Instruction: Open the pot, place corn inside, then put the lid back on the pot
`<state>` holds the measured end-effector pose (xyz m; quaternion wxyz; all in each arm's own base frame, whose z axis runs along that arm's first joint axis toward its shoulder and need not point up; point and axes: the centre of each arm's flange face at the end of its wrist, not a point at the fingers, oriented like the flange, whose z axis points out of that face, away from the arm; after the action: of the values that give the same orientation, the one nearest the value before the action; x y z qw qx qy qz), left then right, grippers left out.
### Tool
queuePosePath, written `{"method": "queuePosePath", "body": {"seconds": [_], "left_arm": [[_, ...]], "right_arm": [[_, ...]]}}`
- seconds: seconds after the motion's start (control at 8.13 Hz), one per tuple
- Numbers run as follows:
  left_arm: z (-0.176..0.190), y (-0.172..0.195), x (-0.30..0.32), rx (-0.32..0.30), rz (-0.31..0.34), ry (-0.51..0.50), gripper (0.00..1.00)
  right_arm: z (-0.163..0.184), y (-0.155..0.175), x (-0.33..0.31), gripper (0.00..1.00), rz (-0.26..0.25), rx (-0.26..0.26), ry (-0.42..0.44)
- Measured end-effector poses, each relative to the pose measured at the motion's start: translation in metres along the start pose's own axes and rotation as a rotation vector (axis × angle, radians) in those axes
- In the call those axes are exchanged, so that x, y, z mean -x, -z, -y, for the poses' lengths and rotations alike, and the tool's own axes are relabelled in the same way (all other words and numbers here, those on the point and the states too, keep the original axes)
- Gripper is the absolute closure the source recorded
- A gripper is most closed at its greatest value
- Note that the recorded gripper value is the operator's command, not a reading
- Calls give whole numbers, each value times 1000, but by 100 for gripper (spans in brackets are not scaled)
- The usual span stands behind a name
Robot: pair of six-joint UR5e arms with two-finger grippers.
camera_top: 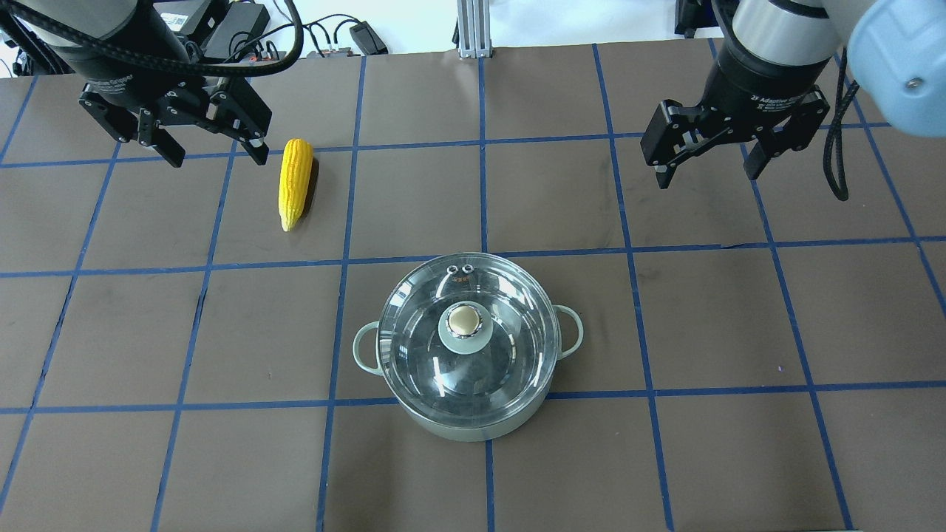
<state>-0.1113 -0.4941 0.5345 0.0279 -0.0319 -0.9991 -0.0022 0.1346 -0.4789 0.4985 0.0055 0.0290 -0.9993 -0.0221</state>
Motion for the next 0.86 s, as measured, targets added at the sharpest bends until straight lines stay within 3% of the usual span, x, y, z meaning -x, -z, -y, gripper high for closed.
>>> {"method": "queuePosePath", "body": {"seconds": [0.12, 0.25, 0.37, 0.61, 0.86], "left_arm": [[10, -12, 4, 22, -4, 0, 0], [38, -43, 14, 72, -10, 5, 0], [74, -74, 31, 83, -3, 17, 0], [141, -134, 78, 87, 54, 13, 0], [183, -188, 115, 54, 72, 35, 0]], "right_arm": [[0, 0, 1, 0, 0, 0, 0], [-1, -1, 5, 0, 4, 2, -7], [-3, -4, 18, 0, 6, 9, -27], [-9, -21, 90, 0, -2, 8, -68], [-25, -54, 176, 0, -16, 31, -128]]}}
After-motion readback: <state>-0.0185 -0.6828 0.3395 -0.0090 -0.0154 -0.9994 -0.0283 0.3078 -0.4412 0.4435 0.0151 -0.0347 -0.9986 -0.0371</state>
